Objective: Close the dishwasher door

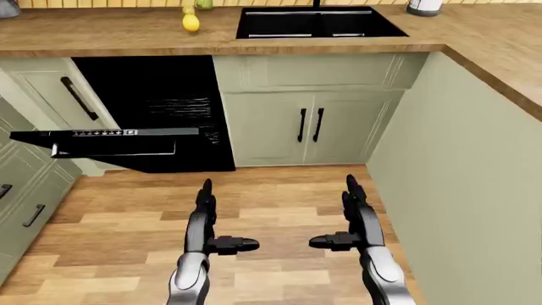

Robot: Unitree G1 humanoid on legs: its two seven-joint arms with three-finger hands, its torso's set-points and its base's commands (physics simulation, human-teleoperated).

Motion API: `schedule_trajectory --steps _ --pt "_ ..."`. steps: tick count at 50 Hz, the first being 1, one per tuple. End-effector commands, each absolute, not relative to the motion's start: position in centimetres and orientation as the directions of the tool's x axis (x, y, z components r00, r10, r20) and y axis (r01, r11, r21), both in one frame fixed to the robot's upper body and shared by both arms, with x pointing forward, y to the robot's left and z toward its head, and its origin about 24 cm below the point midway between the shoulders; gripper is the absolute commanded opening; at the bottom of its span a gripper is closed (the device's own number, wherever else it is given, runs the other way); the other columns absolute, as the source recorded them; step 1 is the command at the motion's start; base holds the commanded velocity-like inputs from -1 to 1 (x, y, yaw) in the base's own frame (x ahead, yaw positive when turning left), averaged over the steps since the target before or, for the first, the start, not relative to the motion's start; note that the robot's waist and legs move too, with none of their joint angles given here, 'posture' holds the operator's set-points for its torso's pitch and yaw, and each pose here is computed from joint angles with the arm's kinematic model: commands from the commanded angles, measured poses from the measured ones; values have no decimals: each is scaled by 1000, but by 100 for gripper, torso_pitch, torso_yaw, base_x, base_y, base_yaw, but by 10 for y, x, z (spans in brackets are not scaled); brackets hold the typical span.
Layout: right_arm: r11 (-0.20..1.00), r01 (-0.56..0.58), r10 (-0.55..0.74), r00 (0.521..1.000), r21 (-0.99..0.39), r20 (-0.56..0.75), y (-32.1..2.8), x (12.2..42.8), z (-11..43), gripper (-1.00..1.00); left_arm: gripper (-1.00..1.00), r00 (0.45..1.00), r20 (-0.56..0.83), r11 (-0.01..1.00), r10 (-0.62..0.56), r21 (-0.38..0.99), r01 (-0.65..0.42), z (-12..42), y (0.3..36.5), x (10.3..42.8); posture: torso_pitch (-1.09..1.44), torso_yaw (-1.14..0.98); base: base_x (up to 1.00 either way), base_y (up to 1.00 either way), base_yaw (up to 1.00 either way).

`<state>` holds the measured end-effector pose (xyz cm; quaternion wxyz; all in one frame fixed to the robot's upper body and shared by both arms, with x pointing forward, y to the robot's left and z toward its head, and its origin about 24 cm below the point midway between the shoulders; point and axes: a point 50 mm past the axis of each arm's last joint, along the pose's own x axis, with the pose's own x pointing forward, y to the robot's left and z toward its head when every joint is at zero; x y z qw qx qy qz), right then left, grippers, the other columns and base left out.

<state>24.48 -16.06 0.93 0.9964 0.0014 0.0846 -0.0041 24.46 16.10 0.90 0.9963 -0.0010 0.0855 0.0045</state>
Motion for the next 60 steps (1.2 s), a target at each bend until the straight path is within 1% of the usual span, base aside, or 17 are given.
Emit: schedule_trajectory --steps 1,2,5,9,11,14,33,60 --pt "1000 20 -19 997 -19 75 -160 252 53 100 100 1000 4 1000 -5 2 5 40 157 252 0 0 0 0 0" --pt "999 33 -30 996 -34 86 -161 252 53 100 100 1000 11 1000 -3 4 3 42 157 251 0 0 0 0 0" --pt "998 30 -26 998 -63 60 -162 252 47 100 100 1000 25 1000 9 20 -10 41 159 252 0 0 0 0 0" --pt "997 27 -24 999 -67 48 -161 249 45 100 100 999 44 999 15 40 -17 43 158 249 0 0 0 0 0" --pt "992 34 -28 998 -121 52 -160 249 44 100 100 999 52 999 17 46 -20 44 158 248 0 0 0 0 0" --pt "995 31 -24 998 -99 65 -160 247 45 100 100 998 55 998 17 52 -20 44 158 248 0 0 0 0 0" --pt "994 17 -10 998 -109 57 -157 244 47 100 100 998 69 998 15 54 -19 49 157 244 0 0 0 0 18" --pt "994 11 -6 999 -108 47 -156 243 47 100 100 996 83 998 12 57 -17 52 156 242 0 0 0 0 46"
